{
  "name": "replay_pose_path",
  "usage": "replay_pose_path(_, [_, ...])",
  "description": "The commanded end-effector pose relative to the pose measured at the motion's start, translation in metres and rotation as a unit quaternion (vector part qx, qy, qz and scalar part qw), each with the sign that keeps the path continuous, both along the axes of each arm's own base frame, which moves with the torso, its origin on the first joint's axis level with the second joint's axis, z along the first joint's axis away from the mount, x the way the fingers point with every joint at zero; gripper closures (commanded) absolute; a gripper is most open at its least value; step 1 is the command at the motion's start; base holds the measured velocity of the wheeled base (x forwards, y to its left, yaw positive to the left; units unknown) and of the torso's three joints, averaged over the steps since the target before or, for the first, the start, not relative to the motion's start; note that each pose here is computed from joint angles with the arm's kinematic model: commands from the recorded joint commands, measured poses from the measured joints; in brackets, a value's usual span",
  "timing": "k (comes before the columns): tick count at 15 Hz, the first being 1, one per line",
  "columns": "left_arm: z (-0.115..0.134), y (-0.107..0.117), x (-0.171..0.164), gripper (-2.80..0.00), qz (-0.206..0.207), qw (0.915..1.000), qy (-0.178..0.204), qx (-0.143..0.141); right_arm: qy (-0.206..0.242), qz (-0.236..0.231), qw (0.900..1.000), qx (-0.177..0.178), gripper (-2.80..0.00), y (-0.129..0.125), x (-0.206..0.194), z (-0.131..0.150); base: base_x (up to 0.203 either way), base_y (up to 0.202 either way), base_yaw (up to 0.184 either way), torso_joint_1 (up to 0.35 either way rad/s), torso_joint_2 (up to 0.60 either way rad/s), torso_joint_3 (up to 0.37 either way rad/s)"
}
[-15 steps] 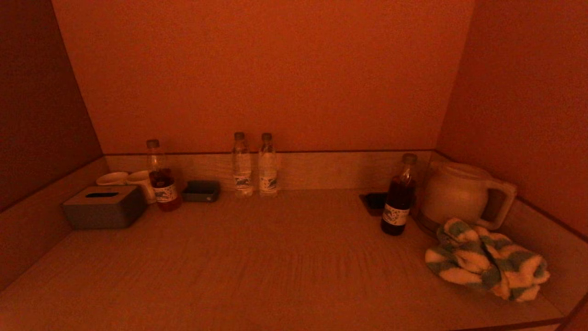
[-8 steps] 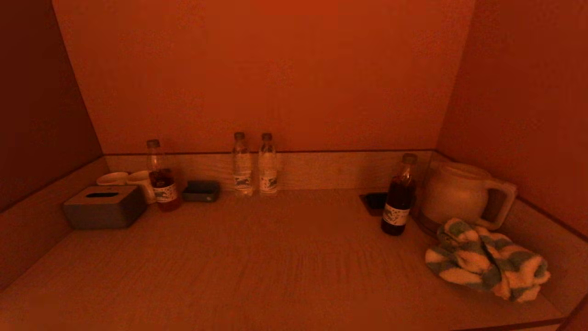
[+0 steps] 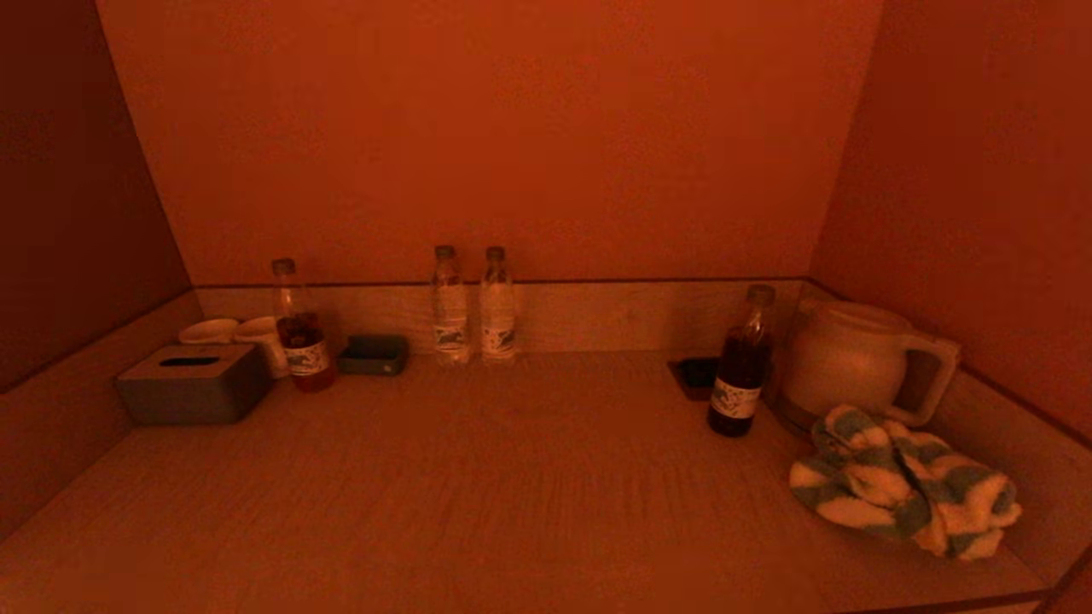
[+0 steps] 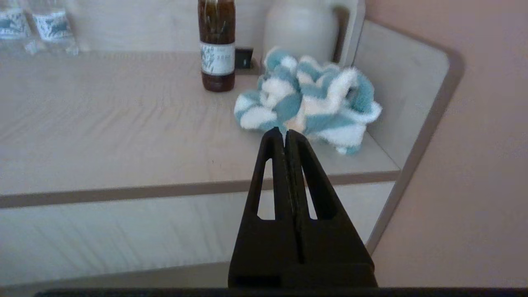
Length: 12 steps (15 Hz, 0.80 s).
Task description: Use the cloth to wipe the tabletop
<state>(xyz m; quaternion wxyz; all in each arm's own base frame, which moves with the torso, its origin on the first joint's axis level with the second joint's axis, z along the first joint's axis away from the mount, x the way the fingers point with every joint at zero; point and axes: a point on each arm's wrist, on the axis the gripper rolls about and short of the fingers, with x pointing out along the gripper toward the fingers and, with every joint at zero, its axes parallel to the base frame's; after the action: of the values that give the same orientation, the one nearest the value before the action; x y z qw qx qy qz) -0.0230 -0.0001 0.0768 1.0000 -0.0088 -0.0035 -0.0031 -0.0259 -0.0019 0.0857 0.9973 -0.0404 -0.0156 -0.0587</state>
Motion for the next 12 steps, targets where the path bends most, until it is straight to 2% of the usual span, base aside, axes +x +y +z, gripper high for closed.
replay_pose_path(1, [0.000, 0.000, 0.000, 0.00, 0.000, 1.0000, -0.001, 0.000, -0.029, 0.010, 0.999, -0.009, 0.00, 0.000, 0.001, 0.003, 0.000, 0.000, 0.000, 0.000, 0.00, 0.000])
replay_pose_path(7, [0.000, 0.000, 0.000, 0.00, 0.000, 1.0000, 0.000, 0.000, -0.011, 0.049, 0.999, -0.012, 0.00, 0.002, 0.003, -0.004, 0.000, 0.000, 0.000, 0.000, 0.00, 0.000])
replay_pose_path(10, [0.000, 0.000, 0.000, 0.00, 0.000, 1.0000, 0.000, 0.000, -0.010, 0.050, 0.999, -0.012, 0.00, 0.002, 0.003, -0.004, 0.000, 0.000, 0.000, 0.000, 0.00, 0.000])
replay_pose_path(11, [0.000, 0.000, 0.000, 0.00, 0.000, 1.0000, 0.000, 0.000, -0.005, 0.051, 0.999, -0.011, 0.00, 0.002, 0.003, -0.005, 0.000, 0.000, 0.000, 0.000, 0.00, 0.000])
replay_pose_path(12, [0.000, 0.000, 0.000, 0.00, -0.001, 1.0000, 0.000, 0.000, 0.021, 0.056, 0.998, -0.007, 0.00, 0.002, 0.003, -0.011, 0.000, 0.000, 0.000, 0.000, 0.00, 0.000])
